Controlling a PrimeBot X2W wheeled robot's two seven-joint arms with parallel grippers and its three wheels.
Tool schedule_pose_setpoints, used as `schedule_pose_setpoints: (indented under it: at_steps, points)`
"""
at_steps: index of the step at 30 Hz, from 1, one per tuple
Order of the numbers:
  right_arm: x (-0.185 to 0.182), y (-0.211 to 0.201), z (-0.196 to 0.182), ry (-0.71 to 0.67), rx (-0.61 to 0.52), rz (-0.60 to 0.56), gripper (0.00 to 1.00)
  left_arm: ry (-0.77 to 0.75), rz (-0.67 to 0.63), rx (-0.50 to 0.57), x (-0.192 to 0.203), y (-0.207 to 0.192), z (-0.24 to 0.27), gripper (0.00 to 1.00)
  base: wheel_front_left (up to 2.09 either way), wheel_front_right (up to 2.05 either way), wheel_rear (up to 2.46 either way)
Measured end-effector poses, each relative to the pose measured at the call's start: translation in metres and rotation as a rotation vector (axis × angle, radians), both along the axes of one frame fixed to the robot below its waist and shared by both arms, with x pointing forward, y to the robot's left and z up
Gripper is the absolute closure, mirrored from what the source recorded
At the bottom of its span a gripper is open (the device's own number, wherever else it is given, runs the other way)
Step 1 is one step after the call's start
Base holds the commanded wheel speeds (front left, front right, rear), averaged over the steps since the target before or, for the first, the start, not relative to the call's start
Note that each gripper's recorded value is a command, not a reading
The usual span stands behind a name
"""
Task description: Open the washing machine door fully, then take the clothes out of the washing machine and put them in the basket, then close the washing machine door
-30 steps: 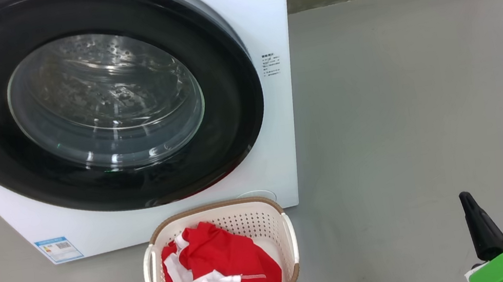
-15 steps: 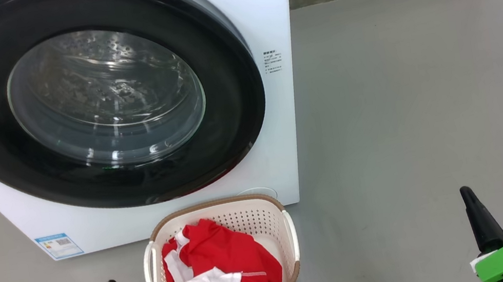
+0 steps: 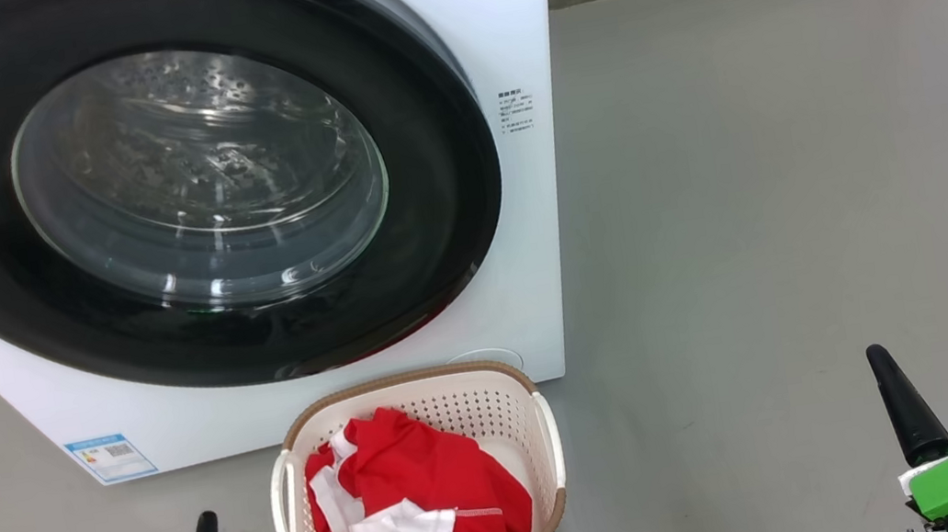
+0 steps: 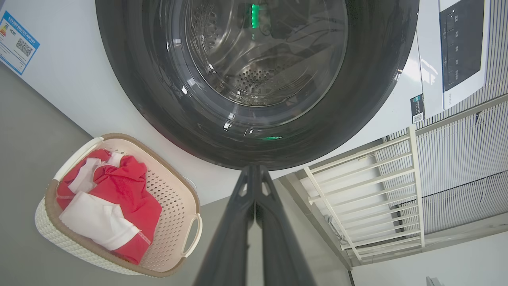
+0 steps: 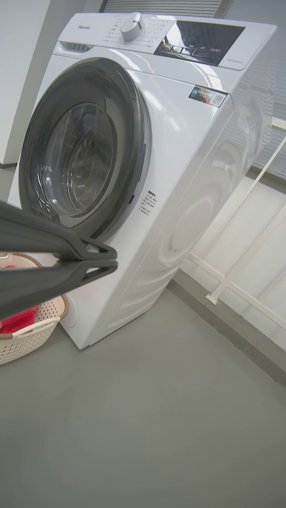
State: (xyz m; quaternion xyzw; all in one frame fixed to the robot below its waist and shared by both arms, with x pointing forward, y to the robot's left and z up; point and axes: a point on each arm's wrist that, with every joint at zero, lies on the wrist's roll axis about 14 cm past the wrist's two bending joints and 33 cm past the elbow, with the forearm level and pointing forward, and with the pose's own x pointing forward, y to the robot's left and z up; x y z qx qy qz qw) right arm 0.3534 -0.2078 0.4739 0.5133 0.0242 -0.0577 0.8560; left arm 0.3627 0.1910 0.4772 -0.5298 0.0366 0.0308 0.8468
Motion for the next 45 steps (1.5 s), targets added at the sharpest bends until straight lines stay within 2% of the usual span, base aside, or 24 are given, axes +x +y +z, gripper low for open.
schedule_pose_setpoints:
  at_steps: [35, 42, 45]
  points:
    - [0.018, 0.004, 0.005, -0.036, 0.418, 0.003, 1.0, -0.004, 0.005, -0.386, 0.011, -0.002, 0.002, 1.0, 0.0, 0.0, 0.0]
    - [0.022, 0.004, 0.008, -0.051, 0.501, 0.005, 1.0, -0.018, -0.003, -0.453, 0.016, -0.004, 0.007, 1.0, 0.0, 0.0, 0.0]
    - [0.023, 0.004, 0.009, -0.055, 0.504, 0.004, 1.0, -0.018, -0.002, -0.456, 0.015, -0.004, 0.007, 1.0, 0.0, 0.0, 0.0]
